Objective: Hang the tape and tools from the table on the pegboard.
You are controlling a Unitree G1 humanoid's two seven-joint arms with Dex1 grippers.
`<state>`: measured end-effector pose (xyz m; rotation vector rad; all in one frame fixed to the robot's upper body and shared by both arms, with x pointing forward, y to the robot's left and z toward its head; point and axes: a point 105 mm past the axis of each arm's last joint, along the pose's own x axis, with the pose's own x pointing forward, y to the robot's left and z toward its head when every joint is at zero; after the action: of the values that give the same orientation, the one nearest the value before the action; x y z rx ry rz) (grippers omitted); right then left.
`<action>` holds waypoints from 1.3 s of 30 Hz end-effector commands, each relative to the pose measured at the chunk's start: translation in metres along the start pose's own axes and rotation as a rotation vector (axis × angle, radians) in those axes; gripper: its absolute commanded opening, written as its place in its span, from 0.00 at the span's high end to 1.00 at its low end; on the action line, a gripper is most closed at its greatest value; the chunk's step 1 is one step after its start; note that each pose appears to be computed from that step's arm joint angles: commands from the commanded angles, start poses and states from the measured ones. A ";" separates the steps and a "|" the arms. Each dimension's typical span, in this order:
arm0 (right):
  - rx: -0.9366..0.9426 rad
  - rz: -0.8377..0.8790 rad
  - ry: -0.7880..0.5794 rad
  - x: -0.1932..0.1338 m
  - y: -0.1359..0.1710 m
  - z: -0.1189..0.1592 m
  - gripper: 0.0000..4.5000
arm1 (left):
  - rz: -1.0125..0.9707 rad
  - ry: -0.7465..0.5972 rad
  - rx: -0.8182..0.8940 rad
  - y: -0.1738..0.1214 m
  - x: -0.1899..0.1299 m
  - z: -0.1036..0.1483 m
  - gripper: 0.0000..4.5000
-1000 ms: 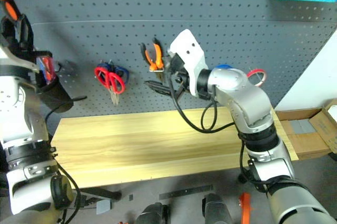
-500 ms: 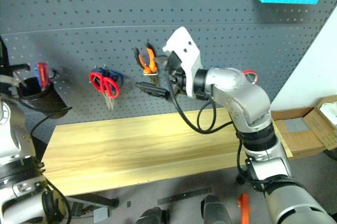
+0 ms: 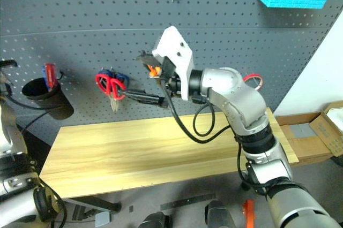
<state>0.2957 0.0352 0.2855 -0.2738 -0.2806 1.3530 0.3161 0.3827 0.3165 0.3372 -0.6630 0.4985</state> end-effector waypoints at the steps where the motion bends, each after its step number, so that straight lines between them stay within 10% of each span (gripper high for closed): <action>1: -0.087 -0.011 -0.003 0.004 -0.002 0.007 0.00 | 0.001 -0.053 -0.017 -0.011 0.007 0.002 0.81; 22: -0.090 -0.027 0.044 0.000 0.004 -0.004 0.00 | 0.058 0.082 -0.014 -0.018 -0.030 -0.042 0.81; 33: -0.092 -0.036 0.052 -0.002 0.002 -0.005 0.00 | 0.100 0.098 -0.066 -0.020 -0.032 -0.045 0.00; 39: -0.086 -0.028 0.023 -0.009 0.002 0.001 0.00 | 0.088 -0.045 -0.133 -0.030 -0.019 0.001 0.00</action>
<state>0.3010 0.0321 0.2675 -0.3714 -0.2438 1.3025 0.3294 0.3684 0.2561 0.1881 -0.5940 0.5671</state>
